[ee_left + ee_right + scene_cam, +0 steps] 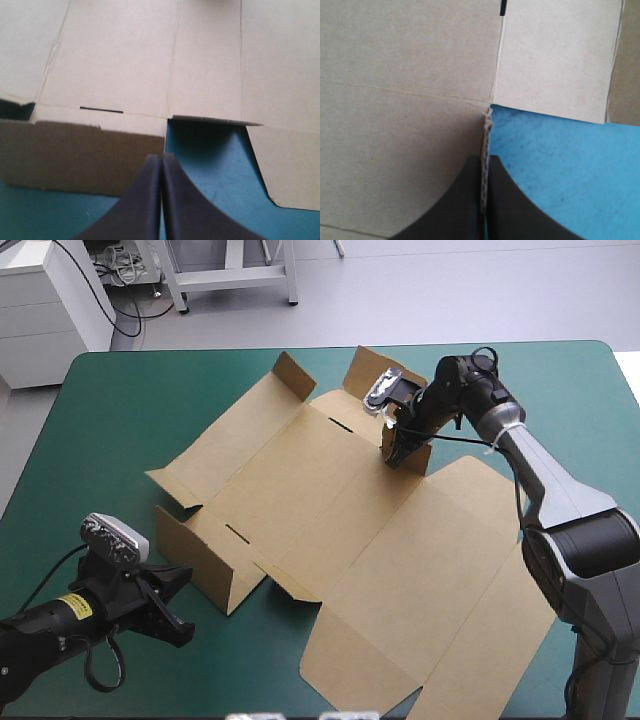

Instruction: Fold the box

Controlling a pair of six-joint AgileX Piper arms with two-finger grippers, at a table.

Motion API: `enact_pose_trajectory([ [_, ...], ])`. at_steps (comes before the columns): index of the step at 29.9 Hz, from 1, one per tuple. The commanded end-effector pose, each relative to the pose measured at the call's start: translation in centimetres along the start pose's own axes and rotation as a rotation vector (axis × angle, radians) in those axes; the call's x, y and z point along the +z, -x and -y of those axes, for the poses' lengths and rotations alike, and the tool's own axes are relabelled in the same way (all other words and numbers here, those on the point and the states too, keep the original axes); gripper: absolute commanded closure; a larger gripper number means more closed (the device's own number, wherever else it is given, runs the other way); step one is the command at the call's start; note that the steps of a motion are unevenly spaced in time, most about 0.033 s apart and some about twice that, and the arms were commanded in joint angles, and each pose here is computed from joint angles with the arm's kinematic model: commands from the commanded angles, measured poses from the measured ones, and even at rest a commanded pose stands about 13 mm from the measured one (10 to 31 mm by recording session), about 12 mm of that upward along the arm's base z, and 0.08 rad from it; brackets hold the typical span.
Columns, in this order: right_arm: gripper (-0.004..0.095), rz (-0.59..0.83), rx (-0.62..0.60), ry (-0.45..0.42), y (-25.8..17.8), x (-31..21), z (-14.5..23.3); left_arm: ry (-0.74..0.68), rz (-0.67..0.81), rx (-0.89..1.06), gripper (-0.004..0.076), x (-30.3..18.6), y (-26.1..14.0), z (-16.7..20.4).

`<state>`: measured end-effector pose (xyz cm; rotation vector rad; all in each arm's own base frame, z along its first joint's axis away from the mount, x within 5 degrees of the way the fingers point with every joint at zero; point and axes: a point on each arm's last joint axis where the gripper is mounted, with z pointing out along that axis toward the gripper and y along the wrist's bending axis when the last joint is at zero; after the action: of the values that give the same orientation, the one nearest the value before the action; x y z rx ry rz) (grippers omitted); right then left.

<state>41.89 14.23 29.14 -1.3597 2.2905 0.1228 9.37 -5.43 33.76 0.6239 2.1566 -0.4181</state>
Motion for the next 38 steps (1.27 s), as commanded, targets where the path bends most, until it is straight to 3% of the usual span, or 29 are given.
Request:
enact_pose_trajectory([
  [1,0.0930,0.119,-0.216,-0.092,2.8,-3.1,-1.2,-0.015,0.093,-0.023,0.0732,-0.7,1.4,0.3],
  [7,0.0930,0.162,-0.449,-0.104,5.0,-2.4,-3.4,-0.022,0.096,-0.030,0.0732,-0.7,1.4,0.3],
  [11,0.0930,0.206,-0.467,-0.112,6.0,-2.1,-4.2,-0.049,0.107,-0.052,0.0732,-0.7,1.5,0.6],
  [16,0.0930,0.253,-0.490,-0.059,6.6,-1.2,-5.1,-0.057,0.111,-0.059,0.0732,-0.7,1.5,0.6],
  [23,0.0930,0.261,-0.617,-0.037,7.4,-0.3,-6.5,-0.057,0.111,-0.059,0.0732,-0.7,1.5,0.6],
  [27,0.0930,0.275,-0.679,-0.044,8.0,-0.3,-7.4,-0.056,0.113,-0.059,0.0732,-0.7,1.6,0.6],
  [33,0.0927,0.286,-0.676,-0.074,8.2,-0.3,-7.2,-0.056,0.113,-0.059,0.0732,-0.7,1.6,0.6],
  [35,0.0895,0.287,-0.674,-0.077,8.2,-0.3,-7.1,-0.056,0.113,-0.059,0.0732,-0.7,1.6,0.6],
  [38,0.0729,0.287,-0.674,-0.077,8.2,-0.3,-7.1,-0.056,0.113,-0.053,0.0732,-0.7,1.6,0.6],
])
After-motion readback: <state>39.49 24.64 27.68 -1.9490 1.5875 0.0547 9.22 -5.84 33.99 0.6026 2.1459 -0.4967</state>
